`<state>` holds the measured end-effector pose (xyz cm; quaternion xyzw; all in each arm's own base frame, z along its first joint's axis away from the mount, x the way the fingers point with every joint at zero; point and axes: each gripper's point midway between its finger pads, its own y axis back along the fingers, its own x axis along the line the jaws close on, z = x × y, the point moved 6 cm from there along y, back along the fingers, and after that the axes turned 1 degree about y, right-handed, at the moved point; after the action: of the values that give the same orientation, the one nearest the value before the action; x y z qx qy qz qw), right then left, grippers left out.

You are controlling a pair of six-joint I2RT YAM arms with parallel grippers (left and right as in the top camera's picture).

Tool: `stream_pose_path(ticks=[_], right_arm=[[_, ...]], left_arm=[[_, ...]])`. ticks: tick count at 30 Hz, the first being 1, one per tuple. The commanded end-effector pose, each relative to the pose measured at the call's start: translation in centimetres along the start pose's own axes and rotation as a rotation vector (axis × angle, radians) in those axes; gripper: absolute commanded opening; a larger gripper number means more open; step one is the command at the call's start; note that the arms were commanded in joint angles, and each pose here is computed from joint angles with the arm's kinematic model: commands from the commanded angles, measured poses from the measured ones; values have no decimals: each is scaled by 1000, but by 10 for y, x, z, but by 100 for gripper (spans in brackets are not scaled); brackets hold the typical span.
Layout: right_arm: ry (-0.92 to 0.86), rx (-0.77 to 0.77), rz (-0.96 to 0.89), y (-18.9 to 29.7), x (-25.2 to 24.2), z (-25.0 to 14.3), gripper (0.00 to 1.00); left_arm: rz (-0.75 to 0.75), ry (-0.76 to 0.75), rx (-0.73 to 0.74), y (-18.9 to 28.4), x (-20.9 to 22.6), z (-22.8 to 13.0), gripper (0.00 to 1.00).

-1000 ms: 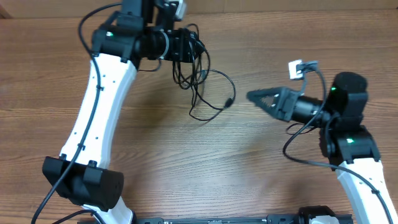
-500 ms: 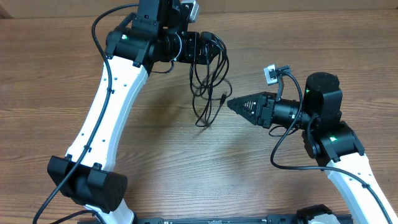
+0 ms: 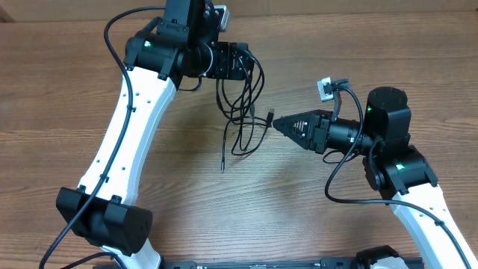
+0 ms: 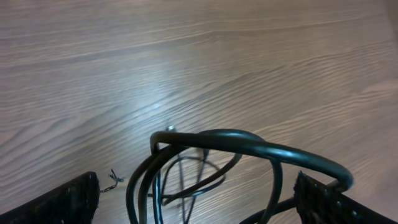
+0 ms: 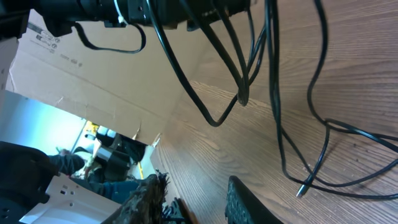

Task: Untangle cables

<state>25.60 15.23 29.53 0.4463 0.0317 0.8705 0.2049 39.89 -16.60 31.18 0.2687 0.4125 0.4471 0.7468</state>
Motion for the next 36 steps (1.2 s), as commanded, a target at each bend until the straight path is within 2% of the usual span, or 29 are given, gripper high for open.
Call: stream_pose_path(ticks=[1,4,6,13,16,29,33,36], right_arm=[[18,-21,-26,0,1,4,34],[-6,-25,-68,0,-5,3,34],[-29,-22,-100,1,-10,0,34],[-51,-15,-124,1,-13,-2,35],[-52,-15,-124,1,-14,-2,35],[-37,-11,-139,1,-16,-4,36],[-36,-13,-142,1,-16,-4,39],[-36,-13,-142,1,-16,-4,40]], left_arm=[[54,-67,10,0,9,-2,99],[101,-131,31,0,15,-5,99],[192,-181,58,2,25,-10,100],[732,-255,172,29,83,-24,99],[850,-258,222,42,98,-29,100],[929,-219,389,65,125,-52,100],[923,-282,522,76,134,-65,100],[847,-362,613,78,135,-72,100]])
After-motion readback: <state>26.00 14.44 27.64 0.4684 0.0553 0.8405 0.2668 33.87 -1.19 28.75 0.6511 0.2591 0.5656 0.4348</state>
